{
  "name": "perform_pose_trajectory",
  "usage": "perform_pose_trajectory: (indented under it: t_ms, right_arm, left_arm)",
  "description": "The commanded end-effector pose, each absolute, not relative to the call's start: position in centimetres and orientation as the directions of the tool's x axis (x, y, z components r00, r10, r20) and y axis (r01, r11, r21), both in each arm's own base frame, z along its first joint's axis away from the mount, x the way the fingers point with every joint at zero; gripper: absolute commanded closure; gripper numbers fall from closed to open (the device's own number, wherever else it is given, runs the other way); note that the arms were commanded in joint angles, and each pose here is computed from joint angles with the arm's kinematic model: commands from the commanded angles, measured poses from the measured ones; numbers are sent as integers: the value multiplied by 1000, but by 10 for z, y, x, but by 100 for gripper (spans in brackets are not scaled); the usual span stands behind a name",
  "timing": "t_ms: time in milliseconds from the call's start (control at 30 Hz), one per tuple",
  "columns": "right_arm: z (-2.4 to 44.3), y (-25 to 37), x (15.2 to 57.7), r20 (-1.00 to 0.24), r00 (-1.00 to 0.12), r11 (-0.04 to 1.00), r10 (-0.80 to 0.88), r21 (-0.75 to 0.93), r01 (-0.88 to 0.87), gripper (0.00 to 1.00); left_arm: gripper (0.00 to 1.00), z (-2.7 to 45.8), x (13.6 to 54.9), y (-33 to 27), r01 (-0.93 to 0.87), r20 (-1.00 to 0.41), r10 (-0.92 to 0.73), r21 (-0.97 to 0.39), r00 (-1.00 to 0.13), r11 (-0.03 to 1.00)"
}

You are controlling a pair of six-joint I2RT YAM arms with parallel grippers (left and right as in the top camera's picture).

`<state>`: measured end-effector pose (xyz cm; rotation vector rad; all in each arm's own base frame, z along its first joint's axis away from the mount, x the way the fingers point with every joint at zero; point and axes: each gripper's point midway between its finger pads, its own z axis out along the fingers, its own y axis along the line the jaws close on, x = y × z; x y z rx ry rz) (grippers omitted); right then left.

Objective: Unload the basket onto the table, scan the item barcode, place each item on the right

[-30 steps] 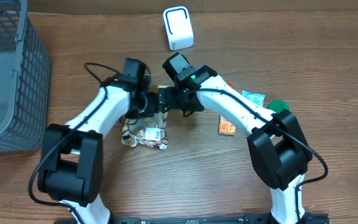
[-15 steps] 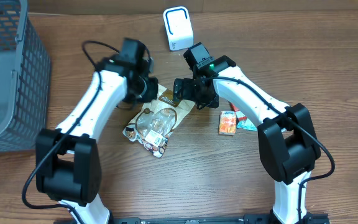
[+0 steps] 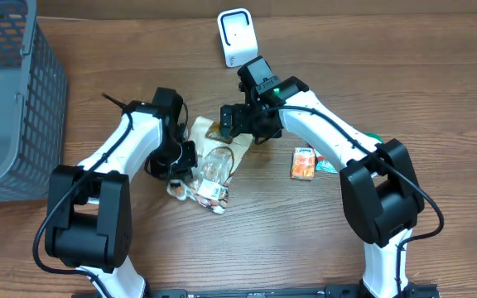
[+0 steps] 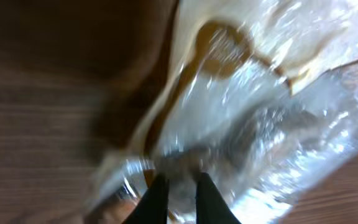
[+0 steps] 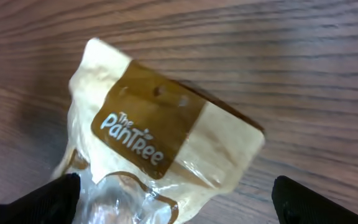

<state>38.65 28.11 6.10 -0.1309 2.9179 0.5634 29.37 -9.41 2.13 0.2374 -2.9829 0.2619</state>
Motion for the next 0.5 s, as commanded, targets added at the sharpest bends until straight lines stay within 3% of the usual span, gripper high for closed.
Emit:
perform_pose_trajectory:
  t_ms: [0,200,467]
  right_arm:
    - [63,295,381,-231,-960,910,-161,341,-235,0]
    - [58,292,382,-260,-948,933,-181,260,-249,0]
    - [54,286,373,-214,-962,942,-172,249,-224,0]
  left_arm:
    - [86,14,284,-93,-185,179,-159,-141,-971,972]
    - [84,11,291,-85,-176,138,-161,-101,-977,979]
    - [90,9,322,-85,-149,5,-150,-109,-989,983]
